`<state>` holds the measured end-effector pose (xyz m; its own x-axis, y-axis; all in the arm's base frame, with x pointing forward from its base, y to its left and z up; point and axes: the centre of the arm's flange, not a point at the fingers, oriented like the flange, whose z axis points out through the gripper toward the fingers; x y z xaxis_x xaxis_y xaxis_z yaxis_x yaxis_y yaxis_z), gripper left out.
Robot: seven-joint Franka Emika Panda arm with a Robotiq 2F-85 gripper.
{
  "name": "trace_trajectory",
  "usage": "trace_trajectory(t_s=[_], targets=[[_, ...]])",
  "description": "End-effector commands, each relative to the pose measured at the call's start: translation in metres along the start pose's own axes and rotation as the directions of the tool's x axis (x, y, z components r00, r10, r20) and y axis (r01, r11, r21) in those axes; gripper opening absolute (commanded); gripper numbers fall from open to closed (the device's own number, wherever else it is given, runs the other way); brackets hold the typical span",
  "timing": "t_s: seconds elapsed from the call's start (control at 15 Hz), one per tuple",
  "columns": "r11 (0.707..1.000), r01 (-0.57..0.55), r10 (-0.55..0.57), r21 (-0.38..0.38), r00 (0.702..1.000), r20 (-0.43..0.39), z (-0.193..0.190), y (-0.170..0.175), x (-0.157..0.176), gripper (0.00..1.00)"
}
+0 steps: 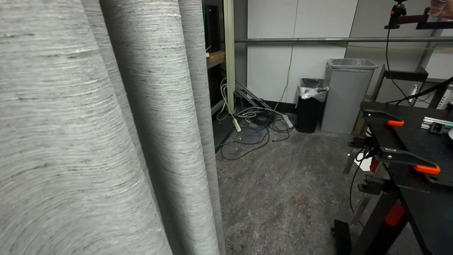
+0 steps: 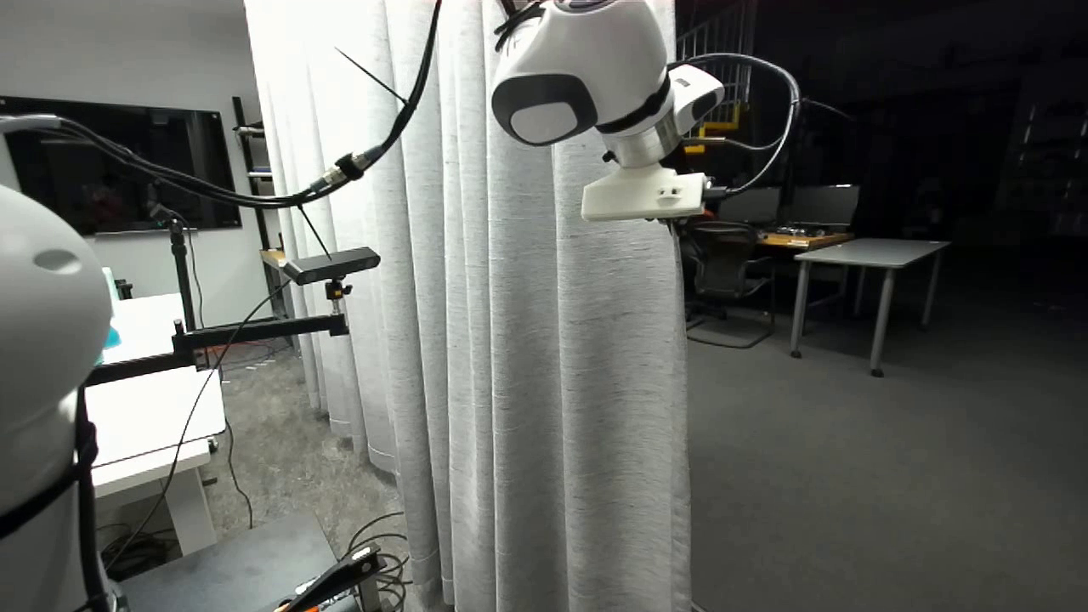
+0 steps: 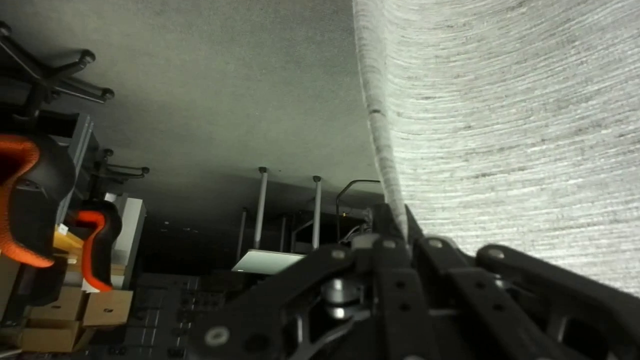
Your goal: Pull the curtain to the right
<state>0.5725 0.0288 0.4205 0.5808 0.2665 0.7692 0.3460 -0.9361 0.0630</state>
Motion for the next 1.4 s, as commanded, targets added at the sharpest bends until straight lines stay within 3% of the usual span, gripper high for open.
trace_trajectory(t_s=[0.0, 0.33, 0.67, 1.0, 1.33], targets=[[0.992, 0.007, -0.013, -0.122, 0.999, -0.046, 0.036, 0.027, -0.002, 0.01], [0.942, 0.001, -0.026, -0.335, 0.997, -0.071, 0.066, 0.09, 0.005, 0.01], [0.853, -0.021, -0.025, -0.521, 0.996, -0.081, 0.087, 0.189, 0.022, 0.01], [0.728, -0.054, -0.025, -0.683, 0.994, -0.105, 0.079, 0.278, 0.028, 0.01], [0.564, -0.114, -0.006, -0.818, 0.99, -0.142, 0.043, 0.375, 0.019, 0.01]])
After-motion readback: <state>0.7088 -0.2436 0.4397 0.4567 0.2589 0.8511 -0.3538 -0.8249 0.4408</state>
